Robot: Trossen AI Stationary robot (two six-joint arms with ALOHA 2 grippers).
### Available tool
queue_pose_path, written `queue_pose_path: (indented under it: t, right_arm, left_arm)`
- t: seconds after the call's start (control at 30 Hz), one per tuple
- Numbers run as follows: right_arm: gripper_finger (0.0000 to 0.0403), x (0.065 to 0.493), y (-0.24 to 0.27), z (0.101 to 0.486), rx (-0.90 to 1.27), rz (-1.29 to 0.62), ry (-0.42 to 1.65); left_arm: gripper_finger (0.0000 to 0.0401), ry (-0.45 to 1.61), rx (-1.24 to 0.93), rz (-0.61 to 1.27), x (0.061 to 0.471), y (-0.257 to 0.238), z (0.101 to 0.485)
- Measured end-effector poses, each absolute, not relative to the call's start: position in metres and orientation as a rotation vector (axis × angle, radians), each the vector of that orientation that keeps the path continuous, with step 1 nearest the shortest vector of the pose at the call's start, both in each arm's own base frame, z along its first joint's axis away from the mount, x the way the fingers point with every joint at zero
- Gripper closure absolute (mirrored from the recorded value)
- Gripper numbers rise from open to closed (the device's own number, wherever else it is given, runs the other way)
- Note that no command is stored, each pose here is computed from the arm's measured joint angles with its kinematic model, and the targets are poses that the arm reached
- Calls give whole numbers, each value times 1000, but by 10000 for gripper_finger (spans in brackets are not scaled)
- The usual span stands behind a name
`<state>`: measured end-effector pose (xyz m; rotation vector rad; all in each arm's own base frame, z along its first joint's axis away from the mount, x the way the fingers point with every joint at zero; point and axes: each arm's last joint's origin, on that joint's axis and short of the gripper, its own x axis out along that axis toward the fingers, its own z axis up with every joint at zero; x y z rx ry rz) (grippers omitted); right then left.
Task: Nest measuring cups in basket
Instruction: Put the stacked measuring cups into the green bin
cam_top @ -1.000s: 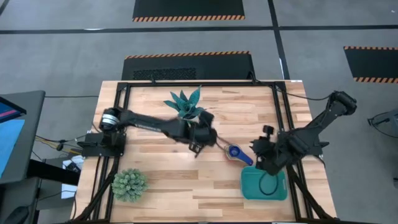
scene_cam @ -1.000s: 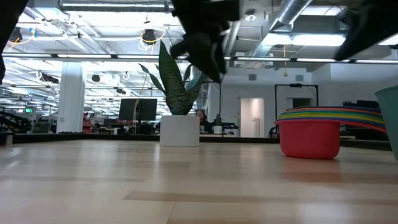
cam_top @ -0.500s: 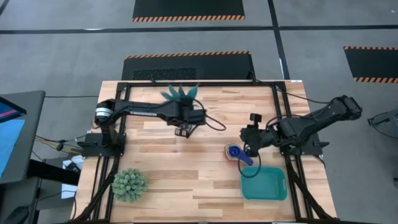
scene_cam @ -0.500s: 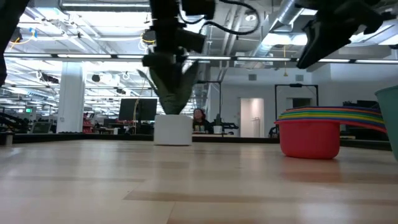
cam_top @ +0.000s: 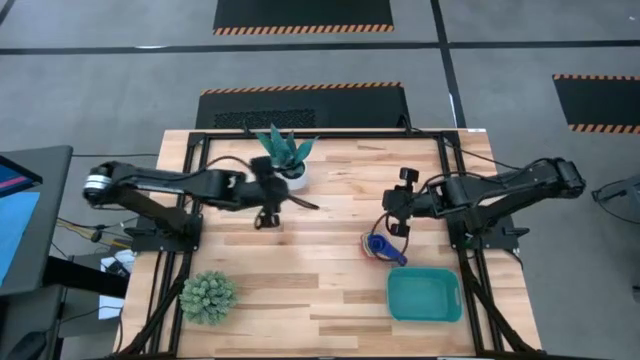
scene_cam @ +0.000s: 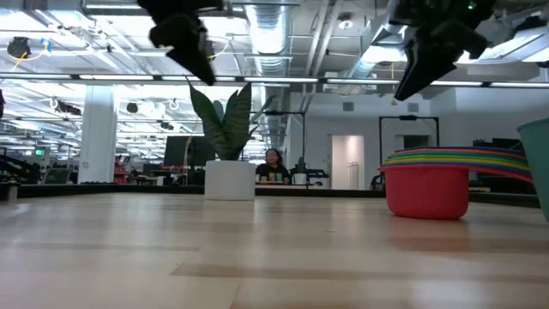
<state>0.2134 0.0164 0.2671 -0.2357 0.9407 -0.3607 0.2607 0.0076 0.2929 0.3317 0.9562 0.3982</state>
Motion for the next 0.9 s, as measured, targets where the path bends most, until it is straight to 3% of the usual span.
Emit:
queue_pose_path:
  t: [0.27,0.47,0.73,0.9]
  right_arm:
    - [301,230,-5,284,-94,-200,936]
    - [301,249,-16,280,-112,-183,1013]
    - [301,256,-7,276,-100,-167,1026]
    - [301,249,-1,281,-98,-155,1023]
  left_arm:
    - [189,820,151,469,212,4,278]
    - [198,846,110,693,201,17,242]
    - [293,889,32,912,206,55,211]
    - [378,829,-70,773,205,62,184]
